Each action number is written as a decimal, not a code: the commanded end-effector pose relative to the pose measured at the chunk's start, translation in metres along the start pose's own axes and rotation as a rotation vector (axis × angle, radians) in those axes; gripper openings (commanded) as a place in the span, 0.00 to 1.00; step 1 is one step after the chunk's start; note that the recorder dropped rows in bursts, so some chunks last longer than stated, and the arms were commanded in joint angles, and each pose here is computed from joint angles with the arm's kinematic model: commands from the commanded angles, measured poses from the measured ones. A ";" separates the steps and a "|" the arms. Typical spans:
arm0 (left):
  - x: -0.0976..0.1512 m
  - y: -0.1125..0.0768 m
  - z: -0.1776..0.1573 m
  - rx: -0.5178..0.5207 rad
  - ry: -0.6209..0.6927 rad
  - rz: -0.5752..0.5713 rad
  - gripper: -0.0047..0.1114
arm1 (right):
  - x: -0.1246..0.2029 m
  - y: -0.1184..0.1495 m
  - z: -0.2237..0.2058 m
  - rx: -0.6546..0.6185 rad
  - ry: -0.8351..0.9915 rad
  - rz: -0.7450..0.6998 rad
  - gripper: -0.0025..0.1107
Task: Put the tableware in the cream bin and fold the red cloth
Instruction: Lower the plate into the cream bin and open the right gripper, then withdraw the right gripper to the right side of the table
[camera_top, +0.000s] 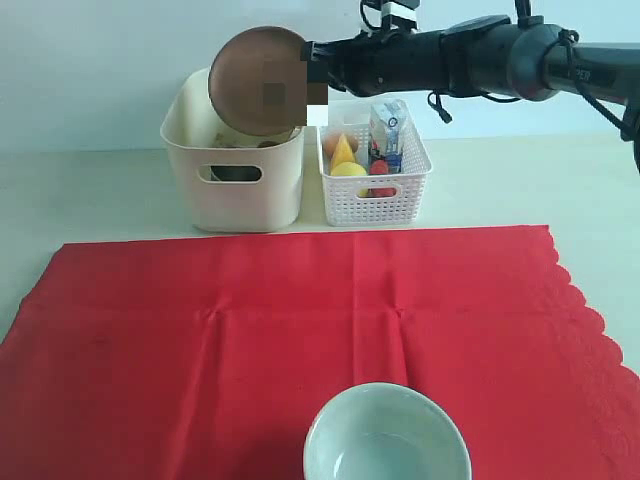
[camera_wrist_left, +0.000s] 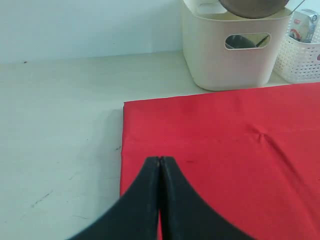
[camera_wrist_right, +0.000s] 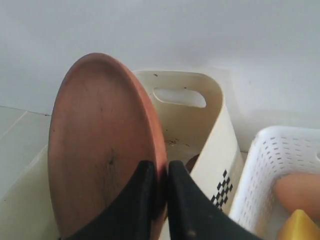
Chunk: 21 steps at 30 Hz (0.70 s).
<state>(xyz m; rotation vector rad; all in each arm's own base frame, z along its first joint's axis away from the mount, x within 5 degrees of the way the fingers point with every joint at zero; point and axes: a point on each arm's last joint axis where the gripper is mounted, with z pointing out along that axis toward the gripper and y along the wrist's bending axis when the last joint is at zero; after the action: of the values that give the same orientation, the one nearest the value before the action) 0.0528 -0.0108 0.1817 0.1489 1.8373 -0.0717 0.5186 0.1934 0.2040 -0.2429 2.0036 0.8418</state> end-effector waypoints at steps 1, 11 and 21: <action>0.000 0.000 0.000 -0.003 -0.007 -0.004 0.04 | 0.000 0.004 -0.001 -0.035 0.012 -0.011 0.08; 0.000 0.000 0.000 -0.003 -0.007 -0.004 0.04 | -0.017 0.016 -0.012 -0.063 -0.016 -0.041 0.33; 0.000 0.000 0.000 -0.003 -0.007 -0.004 0.04 | -0.066 0.058 -0.082 0.088 0.125 -0.132 0.32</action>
<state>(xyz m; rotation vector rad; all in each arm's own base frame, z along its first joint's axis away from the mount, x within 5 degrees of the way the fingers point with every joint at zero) 0.0528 -0.0108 0.1817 0.1489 1.8373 -0.0717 0.4841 0.1831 0.2983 -0.3552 2.0170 0.7639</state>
